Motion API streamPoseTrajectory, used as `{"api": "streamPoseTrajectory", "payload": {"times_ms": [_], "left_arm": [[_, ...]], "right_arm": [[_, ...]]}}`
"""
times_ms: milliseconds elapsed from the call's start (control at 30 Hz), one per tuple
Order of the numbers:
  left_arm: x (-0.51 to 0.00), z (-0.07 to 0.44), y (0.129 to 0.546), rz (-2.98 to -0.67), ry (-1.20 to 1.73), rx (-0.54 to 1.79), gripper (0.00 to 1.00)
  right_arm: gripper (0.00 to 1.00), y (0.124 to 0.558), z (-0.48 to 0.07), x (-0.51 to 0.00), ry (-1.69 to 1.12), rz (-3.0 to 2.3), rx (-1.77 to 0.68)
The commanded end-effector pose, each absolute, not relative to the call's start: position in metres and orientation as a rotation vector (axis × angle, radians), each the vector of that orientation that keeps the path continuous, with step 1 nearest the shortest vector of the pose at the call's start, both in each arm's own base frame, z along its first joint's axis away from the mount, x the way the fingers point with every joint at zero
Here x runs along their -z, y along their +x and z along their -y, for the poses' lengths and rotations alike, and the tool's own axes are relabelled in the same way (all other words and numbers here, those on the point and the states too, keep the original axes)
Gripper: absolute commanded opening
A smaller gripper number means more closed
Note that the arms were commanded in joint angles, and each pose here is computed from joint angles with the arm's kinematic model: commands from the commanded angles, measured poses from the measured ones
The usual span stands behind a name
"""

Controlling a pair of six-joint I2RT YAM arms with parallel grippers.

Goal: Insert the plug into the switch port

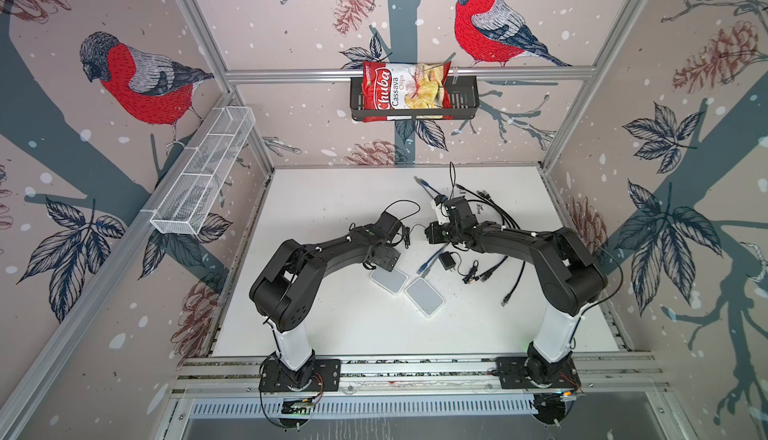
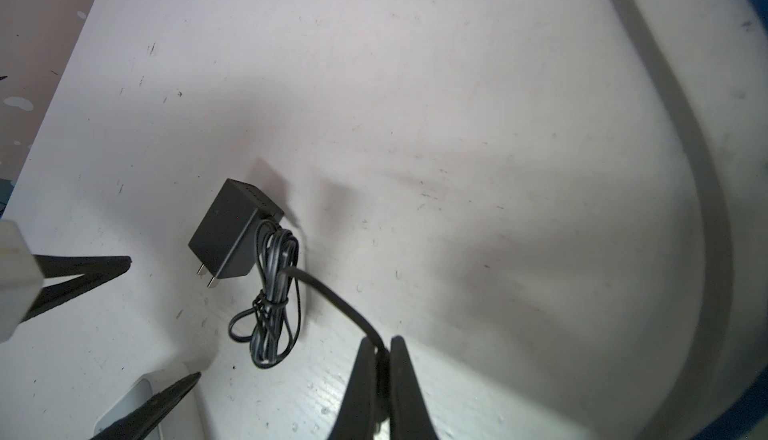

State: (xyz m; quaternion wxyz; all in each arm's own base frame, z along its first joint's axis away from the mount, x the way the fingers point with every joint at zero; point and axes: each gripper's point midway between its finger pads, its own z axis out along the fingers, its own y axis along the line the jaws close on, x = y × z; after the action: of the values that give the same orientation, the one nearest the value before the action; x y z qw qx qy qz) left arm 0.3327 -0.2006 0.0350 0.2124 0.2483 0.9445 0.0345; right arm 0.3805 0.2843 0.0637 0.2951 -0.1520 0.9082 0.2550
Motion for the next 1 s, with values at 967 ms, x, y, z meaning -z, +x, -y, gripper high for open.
{"api": "streamPoseTrajectory", "payload": {"times_ms": [967], "left_arm": [[-0.123,0.227,0.273,-1.815,1.450,0.064,0.96]], "right_arm": [[0.05,0.387,-0.281,-0.073,-0.401,-2.386,-0.673]]}}
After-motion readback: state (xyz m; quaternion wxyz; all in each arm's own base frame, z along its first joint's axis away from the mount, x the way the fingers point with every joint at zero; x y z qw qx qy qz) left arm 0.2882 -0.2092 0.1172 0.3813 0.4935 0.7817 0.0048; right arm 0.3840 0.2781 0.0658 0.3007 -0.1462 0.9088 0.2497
